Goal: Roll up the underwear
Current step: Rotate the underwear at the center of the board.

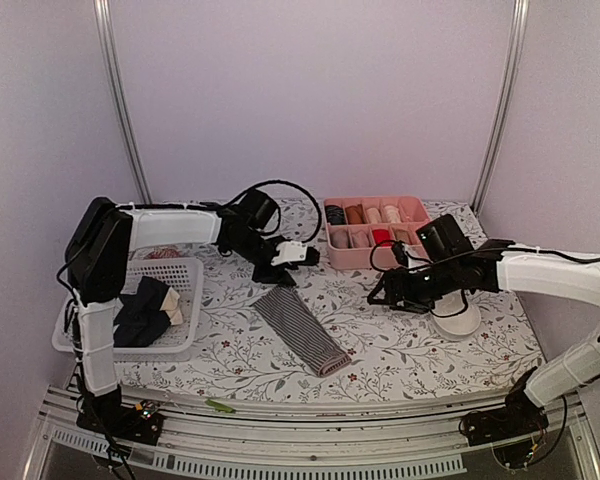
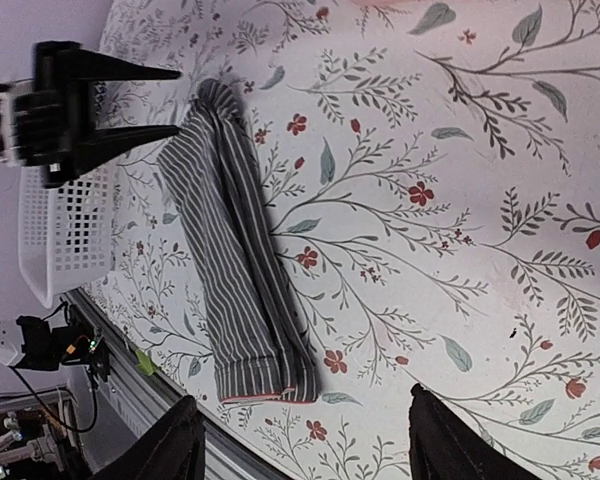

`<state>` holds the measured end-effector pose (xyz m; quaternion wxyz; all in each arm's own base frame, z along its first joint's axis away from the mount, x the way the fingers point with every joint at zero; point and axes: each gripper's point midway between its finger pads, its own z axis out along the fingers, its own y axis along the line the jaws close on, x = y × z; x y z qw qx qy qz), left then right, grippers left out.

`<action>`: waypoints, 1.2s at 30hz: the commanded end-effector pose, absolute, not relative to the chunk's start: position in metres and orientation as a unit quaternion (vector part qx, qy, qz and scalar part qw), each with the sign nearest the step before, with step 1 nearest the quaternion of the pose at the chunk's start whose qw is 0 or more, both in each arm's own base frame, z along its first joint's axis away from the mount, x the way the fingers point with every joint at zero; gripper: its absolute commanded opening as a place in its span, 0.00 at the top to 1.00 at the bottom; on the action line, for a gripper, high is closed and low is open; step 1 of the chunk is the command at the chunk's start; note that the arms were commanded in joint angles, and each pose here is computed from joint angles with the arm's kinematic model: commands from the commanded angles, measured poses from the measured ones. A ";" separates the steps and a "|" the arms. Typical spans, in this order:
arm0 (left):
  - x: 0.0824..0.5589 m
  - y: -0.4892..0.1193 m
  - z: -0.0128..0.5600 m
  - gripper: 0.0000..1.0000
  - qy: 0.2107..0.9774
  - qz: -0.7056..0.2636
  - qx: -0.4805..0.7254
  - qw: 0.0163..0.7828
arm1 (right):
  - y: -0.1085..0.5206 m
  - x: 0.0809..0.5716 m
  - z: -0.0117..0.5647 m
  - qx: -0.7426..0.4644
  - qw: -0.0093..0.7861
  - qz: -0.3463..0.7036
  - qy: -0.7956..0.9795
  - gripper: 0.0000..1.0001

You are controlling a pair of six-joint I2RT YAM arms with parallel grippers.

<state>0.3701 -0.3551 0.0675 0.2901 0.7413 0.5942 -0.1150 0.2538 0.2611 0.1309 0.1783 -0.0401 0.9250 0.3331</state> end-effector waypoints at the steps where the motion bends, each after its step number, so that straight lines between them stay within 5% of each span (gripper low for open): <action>1: 0.383 -0.350 0.135 0.60 0.606 -0.130 0.699 0.357 | 0.280 0.269 0.116 -0.100 0.153 0.296 0.937 0.40; 7: 0.367 -0.310 0.139 0.60 0.663 -0.148 0.659 0.325 | 0.310 0.271 0.067 -0.186 0.101 0.237 0.948 0.64; 15: 0.317 -0.280 0.069 0.65 0.706 -0.146 0.664 0.200 | 0.332 0.239 0.014 -0.247 0.033 0.214 0.944 0.78; 25: 0.311 -0.274 -0.004 0.71 0.722 -0.108 0.671 0.130 | 0.351 0.173 -0.008 -0.292 -0.026 0.241 0.925 0.80; 36: 0.290 -0.340 0.006 0.72 0.682 -0.185 0.693 0.141 | 0.364 0.136 -0.003 -0.262 -0.046 0.290 0.919 0.79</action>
